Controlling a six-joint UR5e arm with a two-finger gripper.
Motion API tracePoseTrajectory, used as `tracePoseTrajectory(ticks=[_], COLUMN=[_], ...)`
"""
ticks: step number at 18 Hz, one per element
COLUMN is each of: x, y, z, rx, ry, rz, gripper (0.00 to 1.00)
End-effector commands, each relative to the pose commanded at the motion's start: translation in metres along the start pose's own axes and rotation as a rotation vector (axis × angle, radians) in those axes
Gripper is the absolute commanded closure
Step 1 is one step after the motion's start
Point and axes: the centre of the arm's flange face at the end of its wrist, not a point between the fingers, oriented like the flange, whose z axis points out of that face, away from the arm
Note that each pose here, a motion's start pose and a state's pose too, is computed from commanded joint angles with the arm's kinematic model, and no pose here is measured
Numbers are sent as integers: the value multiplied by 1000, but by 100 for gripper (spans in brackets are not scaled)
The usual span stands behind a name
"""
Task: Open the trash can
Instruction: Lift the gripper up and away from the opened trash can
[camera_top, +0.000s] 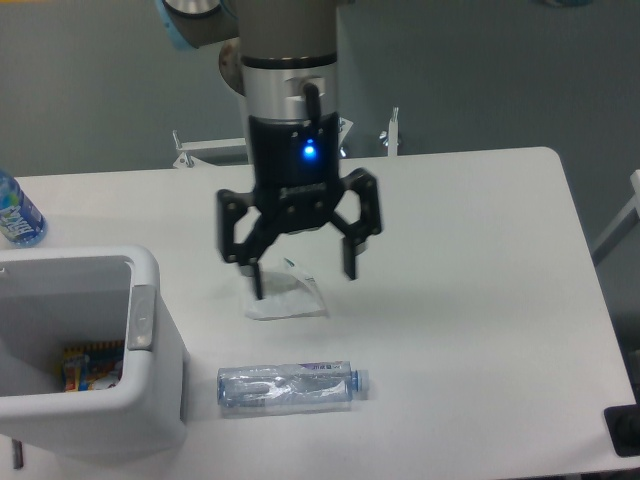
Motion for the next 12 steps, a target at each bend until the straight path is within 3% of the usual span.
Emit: tracePoseTrajectory(ticks=[4, 10, 12], x=[-44, -71, -82], y=[14, 41, 50], z=[-1, -3, -6], rx=[-107, -197, -205], ry=[-34, -10, -10], rz=[92, 369, 419], gripper=[0, 0, 0])
